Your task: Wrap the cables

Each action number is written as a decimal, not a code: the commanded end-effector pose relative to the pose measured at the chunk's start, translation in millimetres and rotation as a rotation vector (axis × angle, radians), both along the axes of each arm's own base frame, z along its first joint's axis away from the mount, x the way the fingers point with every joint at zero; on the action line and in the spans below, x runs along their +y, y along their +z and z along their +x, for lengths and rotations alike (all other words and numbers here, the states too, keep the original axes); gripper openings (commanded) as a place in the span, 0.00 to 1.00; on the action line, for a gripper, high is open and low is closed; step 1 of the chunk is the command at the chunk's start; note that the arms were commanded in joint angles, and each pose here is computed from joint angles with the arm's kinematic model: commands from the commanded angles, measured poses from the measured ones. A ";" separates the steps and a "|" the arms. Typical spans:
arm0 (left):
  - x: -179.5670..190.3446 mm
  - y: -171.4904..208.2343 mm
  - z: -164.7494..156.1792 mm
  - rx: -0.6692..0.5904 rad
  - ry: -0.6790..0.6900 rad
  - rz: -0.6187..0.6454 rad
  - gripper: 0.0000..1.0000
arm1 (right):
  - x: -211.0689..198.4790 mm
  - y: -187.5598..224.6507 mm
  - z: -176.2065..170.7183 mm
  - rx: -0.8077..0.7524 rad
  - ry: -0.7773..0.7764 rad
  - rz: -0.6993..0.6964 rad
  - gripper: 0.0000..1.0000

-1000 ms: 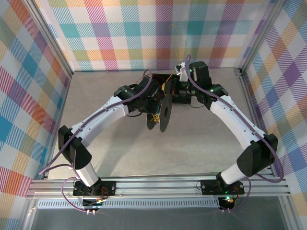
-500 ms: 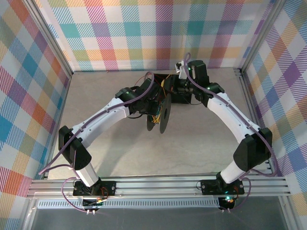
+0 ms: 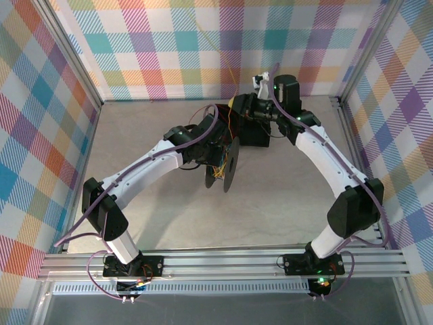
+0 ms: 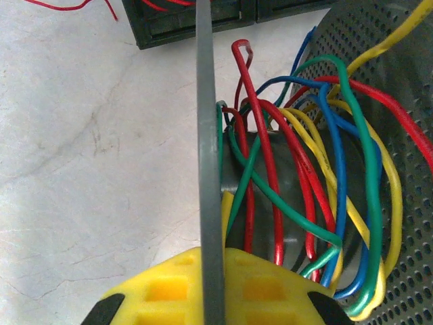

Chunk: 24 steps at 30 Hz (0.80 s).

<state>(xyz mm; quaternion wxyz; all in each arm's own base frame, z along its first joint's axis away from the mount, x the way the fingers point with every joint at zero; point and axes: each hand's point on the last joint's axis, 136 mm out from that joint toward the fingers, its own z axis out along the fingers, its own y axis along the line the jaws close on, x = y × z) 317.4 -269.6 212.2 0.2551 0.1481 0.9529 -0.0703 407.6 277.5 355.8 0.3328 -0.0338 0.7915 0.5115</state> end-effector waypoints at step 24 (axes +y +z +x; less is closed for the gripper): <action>19.3 -17.5 -6.8 0.079 0.037 0.037 0.00 | 4.5 65.0 -10.8 -0.215 0.120 0.202 0.00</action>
